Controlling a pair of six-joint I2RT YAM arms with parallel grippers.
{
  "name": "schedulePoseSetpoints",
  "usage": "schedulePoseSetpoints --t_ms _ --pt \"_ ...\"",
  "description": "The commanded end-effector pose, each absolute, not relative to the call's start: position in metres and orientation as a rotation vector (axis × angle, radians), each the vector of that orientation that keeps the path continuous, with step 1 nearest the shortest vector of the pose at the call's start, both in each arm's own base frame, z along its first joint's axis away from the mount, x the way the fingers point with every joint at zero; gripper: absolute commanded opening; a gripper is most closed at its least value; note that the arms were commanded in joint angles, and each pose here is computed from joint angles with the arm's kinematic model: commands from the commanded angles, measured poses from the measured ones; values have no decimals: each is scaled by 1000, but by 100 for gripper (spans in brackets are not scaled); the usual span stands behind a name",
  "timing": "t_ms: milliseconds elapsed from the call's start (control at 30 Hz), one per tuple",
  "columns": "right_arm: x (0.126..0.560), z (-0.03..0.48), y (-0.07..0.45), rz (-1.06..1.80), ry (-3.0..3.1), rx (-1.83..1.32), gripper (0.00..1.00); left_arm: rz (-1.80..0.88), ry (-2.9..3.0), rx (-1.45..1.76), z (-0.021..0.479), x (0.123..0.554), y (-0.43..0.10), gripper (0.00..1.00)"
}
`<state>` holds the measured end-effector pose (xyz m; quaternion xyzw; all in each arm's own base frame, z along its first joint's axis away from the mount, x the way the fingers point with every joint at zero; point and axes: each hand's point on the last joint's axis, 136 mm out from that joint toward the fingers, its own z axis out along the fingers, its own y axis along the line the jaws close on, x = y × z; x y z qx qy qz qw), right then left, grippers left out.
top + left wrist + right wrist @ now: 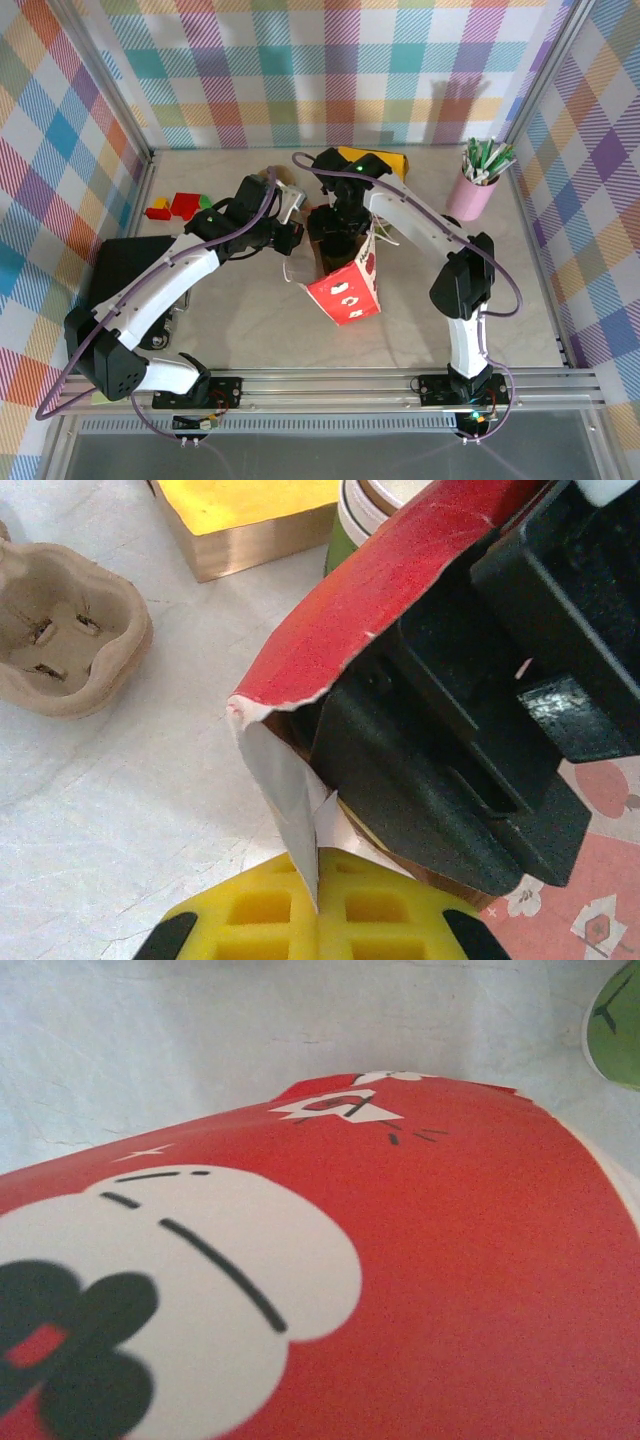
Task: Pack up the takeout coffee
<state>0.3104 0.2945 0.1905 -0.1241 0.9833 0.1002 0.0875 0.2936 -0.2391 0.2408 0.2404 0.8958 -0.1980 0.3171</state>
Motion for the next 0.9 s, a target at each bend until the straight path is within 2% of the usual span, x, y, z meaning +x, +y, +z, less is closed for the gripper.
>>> schedulePoseSetpoints --t_ms 0,233,567,867 --pt "310 218 304 433 2836 -357 85 -520 2327 668 254 288 -240 0" --pt "308 231 309 530 2772 -339 81 -511 2343 666 260 283 -237 0" --pt "305 261 326 738 2642 -360 85 -503 2423 648 267 277 -233 0" --pt "301 275 324 776 2593 -370 85 -508 2509 540 263 272 -227 0"
